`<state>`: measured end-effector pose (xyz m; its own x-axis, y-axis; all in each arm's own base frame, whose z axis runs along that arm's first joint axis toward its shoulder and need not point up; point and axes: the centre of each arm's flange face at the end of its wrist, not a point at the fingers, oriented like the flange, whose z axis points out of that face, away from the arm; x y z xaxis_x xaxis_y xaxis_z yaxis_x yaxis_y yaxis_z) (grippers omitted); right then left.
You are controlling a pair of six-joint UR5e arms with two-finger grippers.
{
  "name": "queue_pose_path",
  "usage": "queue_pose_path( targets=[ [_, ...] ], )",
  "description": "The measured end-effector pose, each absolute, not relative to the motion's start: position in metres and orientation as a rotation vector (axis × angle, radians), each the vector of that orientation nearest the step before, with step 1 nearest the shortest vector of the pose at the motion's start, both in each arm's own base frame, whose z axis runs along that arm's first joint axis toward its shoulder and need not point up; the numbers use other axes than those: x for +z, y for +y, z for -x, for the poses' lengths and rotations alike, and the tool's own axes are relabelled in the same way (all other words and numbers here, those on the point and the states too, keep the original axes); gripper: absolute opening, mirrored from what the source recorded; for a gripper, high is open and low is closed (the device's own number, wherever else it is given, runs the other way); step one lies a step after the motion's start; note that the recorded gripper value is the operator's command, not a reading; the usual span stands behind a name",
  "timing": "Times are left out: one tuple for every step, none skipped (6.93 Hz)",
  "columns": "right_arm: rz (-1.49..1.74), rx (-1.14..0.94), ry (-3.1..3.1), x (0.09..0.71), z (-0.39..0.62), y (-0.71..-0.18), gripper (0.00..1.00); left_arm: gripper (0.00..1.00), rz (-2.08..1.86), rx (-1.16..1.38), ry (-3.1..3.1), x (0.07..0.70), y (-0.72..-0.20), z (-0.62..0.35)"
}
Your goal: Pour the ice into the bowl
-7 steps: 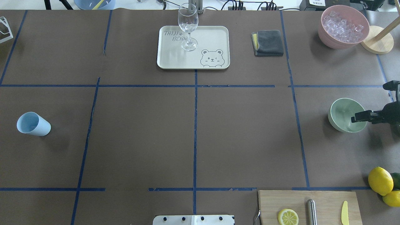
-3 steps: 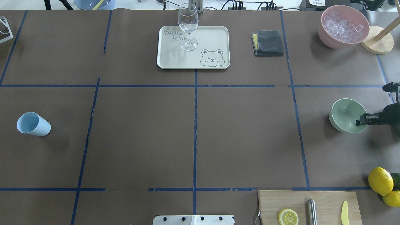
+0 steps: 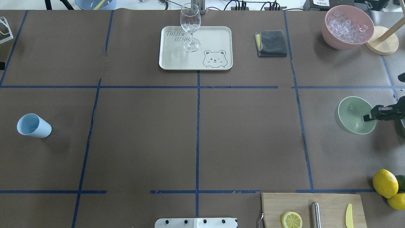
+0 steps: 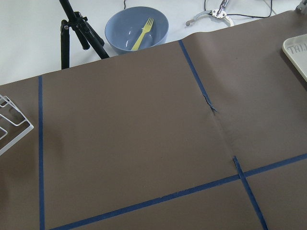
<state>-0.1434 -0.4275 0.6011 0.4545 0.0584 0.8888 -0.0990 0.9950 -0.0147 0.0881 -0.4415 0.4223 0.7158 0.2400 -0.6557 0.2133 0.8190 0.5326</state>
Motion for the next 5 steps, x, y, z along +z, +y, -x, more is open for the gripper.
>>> queue_pose_path(
  targets=[
    [-0.021, 0.136, -1.134, 0.573, 0.143, -0.436, 0.00, 1.00, -0.641, -0.016, 0.803, 0.437, -0.423, -0.096],
    [0.005, 0.185, -1.169, 0.534, 0.151, -0.449, 0.00, 1.00, -0.655, -0.048, 0.818, 0.454, -0.399, -0.107],
    [0.032, 0.220, -1.194, 0.490, 0.168, -0.466, 0.00, 1.00, -0.657, -0.074, 0.832, 0.469, -0.376, -0.118],
    [0.055, 0.237, -1.215, 0.448, 0.192, -0.482, 0.00, 1.00, -0.654, -0.102, 0.841, 0.482, -0.354, -0.127],
    [0.082, 0.250, -1.236, 0.412, 0.219, -0.490, 0.00, 1.00, -0.639, -0.145, 0.847, 0.495, -0.335, -0.142]
  ],
)
